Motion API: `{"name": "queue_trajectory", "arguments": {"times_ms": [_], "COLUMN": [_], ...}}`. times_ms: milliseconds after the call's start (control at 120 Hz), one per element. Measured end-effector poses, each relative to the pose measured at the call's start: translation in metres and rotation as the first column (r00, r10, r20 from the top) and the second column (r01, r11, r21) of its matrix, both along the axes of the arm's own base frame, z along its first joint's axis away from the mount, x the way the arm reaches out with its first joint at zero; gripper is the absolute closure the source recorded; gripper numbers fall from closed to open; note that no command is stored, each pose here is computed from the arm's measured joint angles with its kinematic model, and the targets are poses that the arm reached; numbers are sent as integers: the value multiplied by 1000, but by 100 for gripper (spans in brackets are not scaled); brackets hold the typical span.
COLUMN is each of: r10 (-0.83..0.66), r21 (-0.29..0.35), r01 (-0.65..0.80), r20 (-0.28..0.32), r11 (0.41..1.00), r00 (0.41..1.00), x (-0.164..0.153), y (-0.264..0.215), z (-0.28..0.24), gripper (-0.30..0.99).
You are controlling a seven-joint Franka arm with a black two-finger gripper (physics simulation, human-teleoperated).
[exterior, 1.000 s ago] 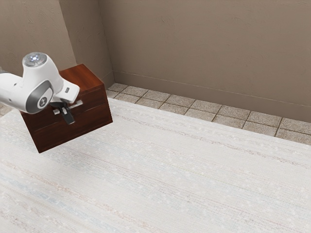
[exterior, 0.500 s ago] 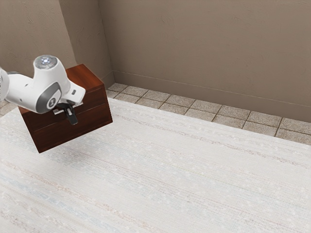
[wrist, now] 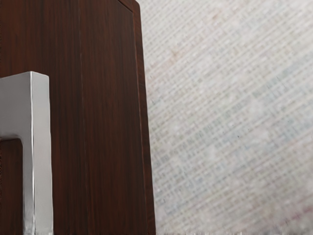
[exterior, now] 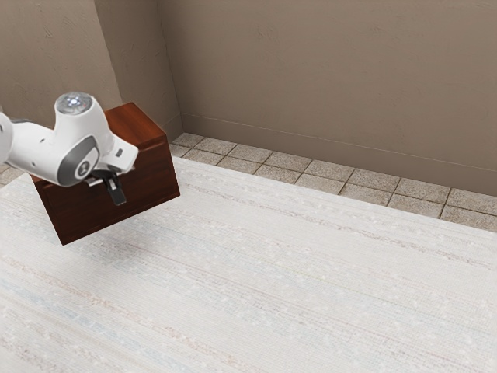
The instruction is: Pull the drawer handle with one arm to open the drawer
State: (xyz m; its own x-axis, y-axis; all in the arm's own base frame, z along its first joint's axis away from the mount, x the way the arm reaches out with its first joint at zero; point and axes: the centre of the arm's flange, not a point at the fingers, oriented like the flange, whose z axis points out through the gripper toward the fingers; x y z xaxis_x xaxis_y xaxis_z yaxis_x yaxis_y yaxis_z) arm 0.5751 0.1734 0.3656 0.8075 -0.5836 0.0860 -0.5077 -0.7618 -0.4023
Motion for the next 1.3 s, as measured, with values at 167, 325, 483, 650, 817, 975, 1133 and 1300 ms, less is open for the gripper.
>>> {"name": "queue_trajectory", "arguments": {"times_ms": [167,325,483,650,817,975,1133,1300], "r10": [-23,-46,-49,-55,-58,-75,-81,-92], "r21": [-18,-28,-41,-57,-75,-89,-101,-106], "r01": [23,46,49,53,57,72,79,90], "r20": [-2,-8,-14,-22,-19,-25,-17,-19], "r11": [1000,999,998,997,996,993,992,990], "r00": [1000,999,999,998,998,997,997,996], "x": [-2,-5,-15,-25,-31,-39,-46,-53], "y": [-19,-36,-44,-55,-68,-83,-94,-105], "z": [0,-3,-3,-6,-5,-8,-4,-4], "gripper": [1,0,0,0,1,0,2,1]}}
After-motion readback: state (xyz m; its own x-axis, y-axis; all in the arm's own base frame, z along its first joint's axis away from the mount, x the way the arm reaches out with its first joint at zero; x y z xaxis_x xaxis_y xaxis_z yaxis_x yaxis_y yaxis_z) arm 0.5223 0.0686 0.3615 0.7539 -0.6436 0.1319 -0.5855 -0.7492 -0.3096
